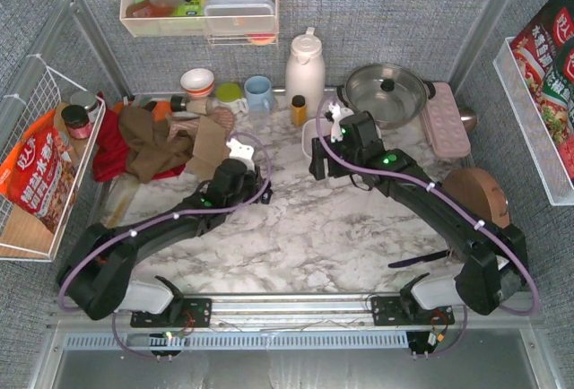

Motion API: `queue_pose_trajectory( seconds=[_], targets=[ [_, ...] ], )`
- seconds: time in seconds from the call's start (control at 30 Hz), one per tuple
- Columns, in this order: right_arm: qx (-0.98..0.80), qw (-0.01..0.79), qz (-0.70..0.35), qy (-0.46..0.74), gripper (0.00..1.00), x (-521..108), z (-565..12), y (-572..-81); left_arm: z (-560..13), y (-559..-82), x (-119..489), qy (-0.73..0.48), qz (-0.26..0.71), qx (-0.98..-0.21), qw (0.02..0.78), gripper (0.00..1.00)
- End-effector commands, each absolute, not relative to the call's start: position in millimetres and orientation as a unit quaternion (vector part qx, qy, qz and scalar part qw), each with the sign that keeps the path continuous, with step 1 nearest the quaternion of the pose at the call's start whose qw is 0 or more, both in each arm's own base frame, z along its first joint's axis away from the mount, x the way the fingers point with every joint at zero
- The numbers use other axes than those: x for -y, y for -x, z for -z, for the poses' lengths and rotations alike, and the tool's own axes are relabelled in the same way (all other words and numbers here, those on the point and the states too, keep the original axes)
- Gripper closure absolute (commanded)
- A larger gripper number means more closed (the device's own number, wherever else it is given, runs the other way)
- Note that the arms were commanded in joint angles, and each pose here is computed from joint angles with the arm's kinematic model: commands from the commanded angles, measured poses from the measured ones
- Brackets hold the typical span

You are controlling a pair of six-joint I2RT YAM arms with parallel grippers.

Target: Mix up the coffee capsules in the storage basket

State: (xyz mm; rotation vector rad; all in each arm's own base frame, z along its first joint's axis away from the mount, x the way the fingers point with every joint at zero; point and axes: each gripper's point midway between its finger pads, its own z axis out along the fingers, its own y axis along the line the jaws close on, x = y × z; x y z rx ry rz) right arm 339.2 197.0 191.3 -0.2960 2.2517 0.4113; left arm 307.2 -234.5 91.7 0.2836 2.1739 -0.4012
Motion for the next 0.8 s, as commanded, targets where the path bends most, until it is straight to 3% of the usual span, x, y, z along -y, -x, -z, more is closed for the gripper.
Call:
queue_pose_trajectory(
  seconds=[0.0, 0.37, 0.77],
  targets=[
    [-0.874, 0.406, -0.238, 0.118, 0.26, -225.6, -215.2, -329.6, -126.0, -300.1, 257.1, -0.199, 0.222, -0.81, 0.504, 0.61],
    [-0.834, 0.391, -0.372, 0.116, 0.29, -277.9, -253.3, -310.2, -204.7, -241.4, 282.0, -0.341, 0.29, -0.608, 0.656, 0.6],
    [-0.822, 0.345, -0.437, 0.126, 0.33, -310.9, -249.6, -287.5, -218.0, -232.9, 285.5, -0.356, 0.285, -0.583, 0.673, 0.6]
  ],
)
